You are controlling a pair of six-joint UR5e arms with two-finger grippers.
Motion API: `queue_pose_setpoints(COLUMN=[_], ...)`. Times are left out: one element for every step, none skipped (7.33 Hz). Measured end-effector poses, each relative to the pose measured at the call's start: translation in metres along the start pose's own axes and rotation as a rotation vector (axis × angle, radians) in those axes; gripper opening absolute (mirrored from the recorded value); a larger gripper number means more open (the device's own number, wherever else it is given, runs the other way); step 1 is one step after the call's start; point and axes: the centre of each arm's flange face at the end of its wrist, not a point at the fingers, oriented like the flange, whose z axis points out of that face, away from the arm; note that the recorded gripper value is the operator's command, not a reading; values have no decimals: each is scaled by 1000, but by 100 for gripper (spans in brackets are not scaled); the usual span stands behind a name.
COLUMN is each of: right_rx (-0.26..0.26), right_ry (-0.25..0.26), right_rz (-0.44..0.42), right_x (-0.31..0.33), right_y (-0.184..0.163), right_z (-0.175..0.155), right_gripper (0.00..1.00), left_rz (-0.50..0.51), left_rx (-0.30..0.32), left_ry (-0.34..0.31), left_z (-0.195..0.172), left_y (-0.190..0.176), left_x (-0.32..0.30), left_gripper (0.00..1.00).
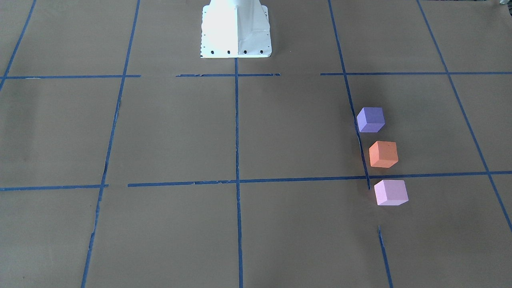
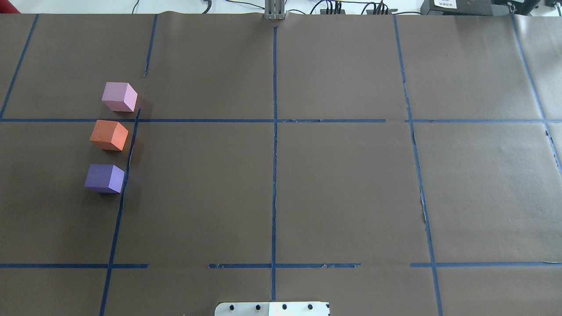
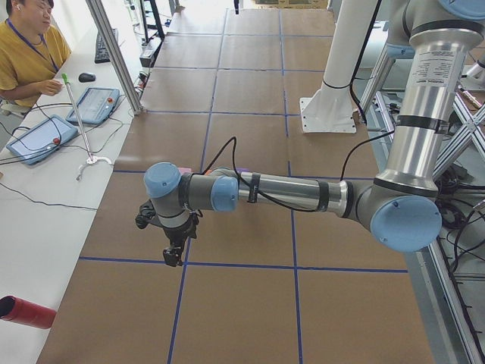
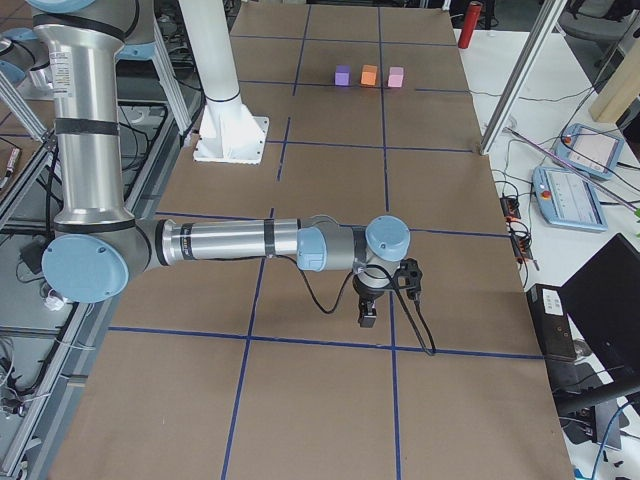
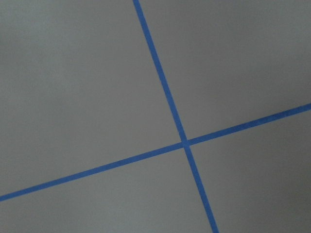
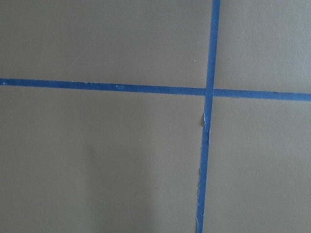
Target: Arrange blocks in a line
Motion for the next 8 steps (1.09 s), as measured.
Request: queue_pose_setpoints(right_rx=[0,0,0,0,0,0,0,0], right_ry=[0,0,0,0,0,0,0,0], right_rz=[0,0,0,0,0,0,0,0], right_x=[0,0,0,0,0,0,0,0], right_y=[0,0,0,0,0,0,0,0], right_z=[0,0,0,0,0,0,0,0], right_gripper=[100,100,100,100,100,100,100,100], left_rz=[-1,-2,-3,-2,1,3,4,5], left_rx=[13,19,19,18,19,21,24,27], left_ry=[14,18,18,18,18,18,19,20], left_z=[4,6,8,9,9,8,7,6], left_y=[6,9,11,12,13,13,12,12], left_x=[0,-1,-2,-2,-2,-1,0,1], left_gripper=[100,100,100,100,100,100,100,100])
